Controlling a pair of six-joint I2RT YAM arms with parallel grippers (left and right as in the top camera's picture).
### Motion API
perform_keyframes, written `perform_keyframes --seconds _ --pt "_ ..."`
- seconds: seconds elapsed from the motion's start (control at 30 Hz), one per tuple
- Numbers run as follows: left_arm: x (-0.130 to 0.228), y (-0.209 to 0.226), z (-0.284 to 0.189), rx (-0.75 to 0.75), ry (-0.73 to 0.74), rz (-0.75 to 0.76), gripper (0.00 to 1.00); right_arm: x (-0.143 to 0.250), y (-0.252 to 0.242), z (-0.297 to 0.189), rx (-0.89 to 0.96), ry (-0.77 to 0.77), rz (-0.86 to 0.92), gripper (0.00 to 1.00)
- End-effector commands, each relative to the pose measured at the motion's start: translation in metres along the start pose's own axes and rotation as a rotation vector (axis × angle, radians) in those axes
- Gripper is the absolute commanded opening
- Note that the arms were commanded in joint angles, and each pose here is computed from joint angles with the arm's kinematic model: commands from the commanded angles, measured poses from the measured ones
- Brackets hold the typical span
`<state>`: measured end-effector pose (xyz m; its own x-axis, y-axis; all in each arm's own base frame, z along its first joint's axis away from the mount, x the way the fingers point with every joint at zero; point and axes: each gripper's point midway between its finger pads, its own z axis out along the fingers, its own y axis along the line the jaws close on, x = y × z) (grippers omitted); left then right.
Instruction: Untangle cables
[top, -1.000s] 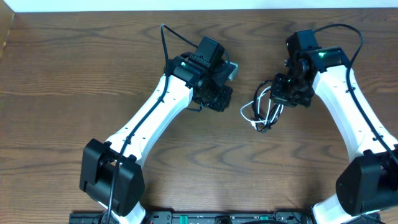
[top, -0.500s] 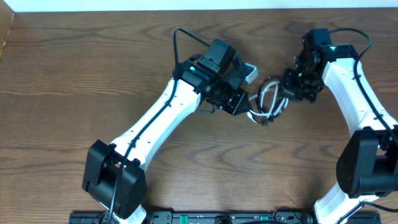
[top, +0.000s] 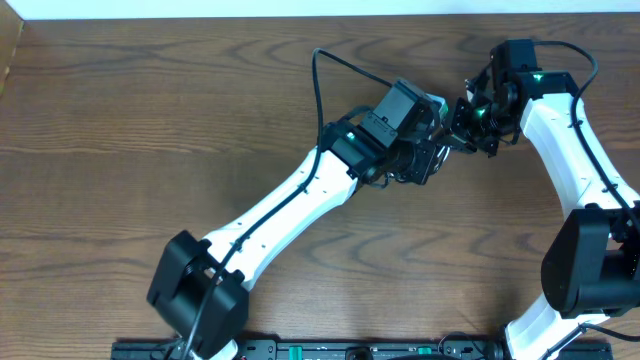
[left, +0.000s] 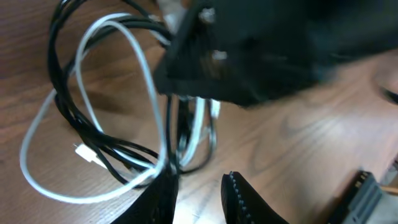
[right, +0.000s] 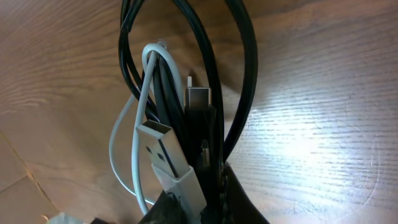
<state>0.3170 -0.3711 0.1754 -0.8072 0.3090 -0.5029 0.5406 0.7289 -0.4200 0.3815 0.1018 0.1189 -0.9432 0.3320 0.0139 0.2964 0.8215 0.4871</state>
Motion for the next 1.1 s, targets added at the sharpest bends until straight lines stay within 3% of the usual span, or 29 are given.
perform_keyframes --seconds 0.0,0.23,0.6,0.77,1.07 --pt "0.007 0.021 0.021 -0.054 0.033 -0.038 0.3 0.001 0.007 -0.005 -0.031 0.007 -0.036 0.02" --pt "0.005 0.022 0.028 -0.051 0.027 0.032 0.34 0.002 0.008 -0.005 -0.036 0.01 -0.044 0.01" --pt "0.016 0.027 0.047 -0.015 0.083 0.018 0.32 0.003 0.01 -0.006 -0.061 0.019 -0.051 0.01" --pt "0.014 0.034 0.046 -0.023 0.079 0.016 0.27 0.008 0.025 -0.013 -0.19 0.056 -0.102 0.01" --pt "0.002 0.055 0.04 -0.042 0.046 -0.018 0.27 0.019 0.052 -0.029 -0.411 0.111 -0.182 0.01"
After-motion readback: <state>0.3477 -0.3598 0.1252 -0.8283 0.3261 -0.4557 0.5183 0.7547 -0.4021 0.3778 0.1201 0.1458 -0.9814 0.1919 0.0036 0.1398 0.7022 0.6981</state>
